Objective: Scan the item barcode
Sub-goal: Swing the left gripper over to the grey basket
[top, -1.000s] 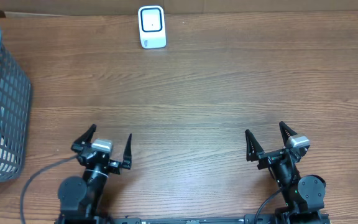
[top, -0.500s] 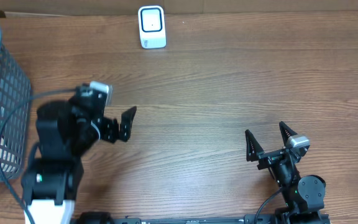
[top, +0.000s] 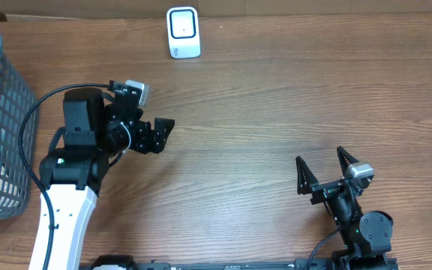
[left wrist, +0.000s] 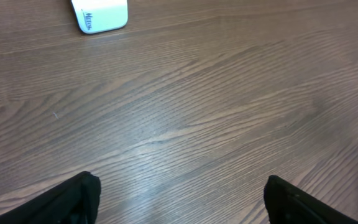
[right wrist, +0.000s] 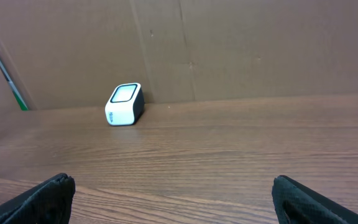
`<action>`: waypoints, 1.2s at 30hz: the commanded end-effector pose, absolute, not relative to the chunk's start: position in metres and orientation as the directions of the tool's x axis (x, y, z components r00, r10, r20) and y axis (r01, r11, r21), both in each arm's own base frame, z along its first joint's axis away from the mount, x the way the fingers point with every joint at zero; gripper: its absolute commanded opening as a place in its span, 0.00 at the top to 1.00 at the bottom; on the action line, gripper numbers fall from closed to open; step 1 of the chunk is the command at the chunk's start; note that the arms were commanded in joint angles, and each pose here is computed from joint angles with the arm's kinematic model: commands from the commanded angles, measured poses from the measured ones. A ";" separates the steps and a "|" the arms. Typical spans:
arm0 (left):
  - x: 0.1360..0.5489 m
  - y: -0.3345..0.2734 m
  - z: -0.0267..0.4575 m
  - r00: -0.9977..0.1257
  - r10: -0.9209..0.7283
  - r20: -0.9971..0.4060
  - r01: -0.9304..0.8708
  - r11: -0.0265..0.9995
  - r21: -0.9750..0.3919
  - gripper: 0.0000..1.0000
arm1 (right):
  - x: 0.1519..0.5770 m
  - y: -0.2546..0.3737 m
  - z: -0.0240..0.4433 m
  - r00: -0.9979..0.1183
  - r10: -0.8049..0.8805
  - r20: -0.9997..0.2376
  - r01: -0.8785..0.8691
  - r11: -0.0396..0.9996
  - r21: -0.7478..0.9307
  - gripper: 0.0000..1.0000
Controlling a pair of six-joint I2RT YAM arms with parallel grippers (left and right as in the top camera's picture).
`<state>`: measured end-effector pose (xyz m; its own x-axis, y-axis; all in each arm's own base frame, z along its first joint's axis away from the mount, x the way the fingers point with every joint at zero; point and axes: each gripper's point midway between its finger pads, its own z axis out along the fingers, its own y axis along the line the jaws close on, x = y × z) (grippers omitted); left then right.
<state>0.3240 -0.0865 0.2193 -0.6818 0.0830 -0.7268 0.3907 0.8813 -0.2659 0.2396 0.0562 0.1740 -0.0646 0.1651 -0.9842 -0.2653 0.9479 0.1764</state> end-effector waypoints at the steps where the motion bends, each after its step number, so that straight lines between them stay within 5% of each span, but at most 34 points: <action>1: 0.336 -0.079 0.260 -0.643 -0.002 -0.766 0.332 0.900 -0.282 0.15 | 0.240 0.056 0.171 -0.066 0.163 -0.984 -0.264 0.948 0.175 0.00; 10: 0.343 -0.058 0.319 -0.683 -0.016 -0.730 0.217 0.950 -0.223 0.16 | 0.240 0.056 0.171 -0.066 0.163 -0.984 -0.264 0.948 0.175 0.00; 28: 0.372 -0.002 0.311 -0.768 -0.078 -0.636 0.009 0.991 -0.133 0.14 | 0.240 0.056 0.171 -0.066 0.163 -0.984 -0.264 0.948 0.175 0.00; 36: 0.377 0.006 0.356 -0.706 -0.086 -0.703 -0.002 0.993 -0.119 0.14 | 0.240 0.056 0.171 -0.066 0.163 -0.984 -0.264 0.948 0.175 0.00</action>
